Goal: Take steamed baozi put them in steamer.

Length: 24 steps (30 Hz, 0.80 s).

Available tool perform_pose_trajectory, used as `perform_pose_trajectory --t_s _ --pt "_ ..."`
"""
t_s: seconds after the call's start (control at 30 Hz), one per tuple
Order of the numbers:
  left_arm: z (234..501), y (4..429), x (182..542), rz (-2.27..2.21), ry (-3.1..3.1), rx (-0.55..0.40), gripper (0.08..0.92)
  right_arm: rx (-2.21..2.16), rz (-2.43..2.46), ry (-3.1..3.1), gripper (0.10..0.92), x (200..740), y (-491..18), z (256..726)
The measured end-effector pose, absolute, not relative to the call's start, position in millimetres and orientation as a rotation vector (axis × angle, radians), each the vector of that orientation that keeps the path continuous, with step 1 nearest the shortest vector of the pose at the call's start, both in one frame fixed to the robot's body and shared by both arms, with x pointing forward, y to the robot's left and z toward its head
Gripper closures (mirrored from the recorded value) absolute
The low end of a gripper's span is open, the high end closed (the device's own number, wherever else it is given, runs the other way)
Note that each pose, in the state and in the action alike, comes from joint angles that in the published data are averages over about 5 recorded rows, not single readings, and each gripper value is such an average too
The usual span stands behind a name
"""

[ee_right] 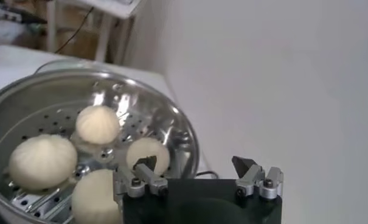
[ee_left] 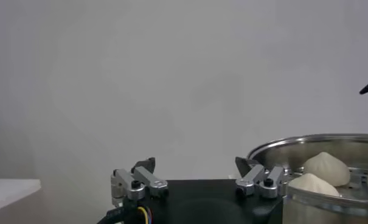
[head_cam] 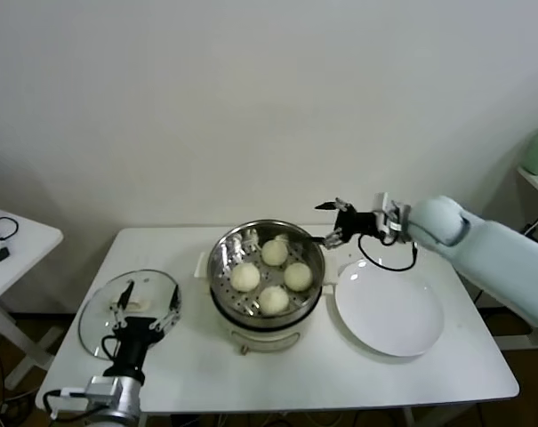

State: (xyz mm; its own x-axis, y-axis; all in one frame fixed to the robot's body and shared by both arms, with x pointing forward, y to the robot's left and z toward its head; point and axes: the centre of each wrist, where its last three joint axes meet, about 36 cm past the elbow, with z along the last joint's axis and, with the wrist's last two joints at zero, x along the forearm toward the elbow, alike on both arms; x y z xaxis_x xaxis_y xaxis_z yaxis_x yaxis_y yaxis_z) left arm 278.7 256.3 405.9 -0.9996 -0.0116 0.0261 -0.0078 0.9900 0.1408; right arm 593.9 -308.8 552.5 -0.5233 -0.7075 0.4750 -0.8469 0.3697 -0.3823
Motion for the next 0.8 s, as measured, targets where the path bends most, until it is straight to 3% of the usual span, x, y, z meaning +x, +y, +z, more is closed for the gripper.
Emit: perform_pose_trajectory --t_s 0.8 --pt "396.2 269.5 271.4 -0.229 -3.094 0.023 0.177 0.849 0.302 -3.104 0.200 433.4 -323.0 407.3"
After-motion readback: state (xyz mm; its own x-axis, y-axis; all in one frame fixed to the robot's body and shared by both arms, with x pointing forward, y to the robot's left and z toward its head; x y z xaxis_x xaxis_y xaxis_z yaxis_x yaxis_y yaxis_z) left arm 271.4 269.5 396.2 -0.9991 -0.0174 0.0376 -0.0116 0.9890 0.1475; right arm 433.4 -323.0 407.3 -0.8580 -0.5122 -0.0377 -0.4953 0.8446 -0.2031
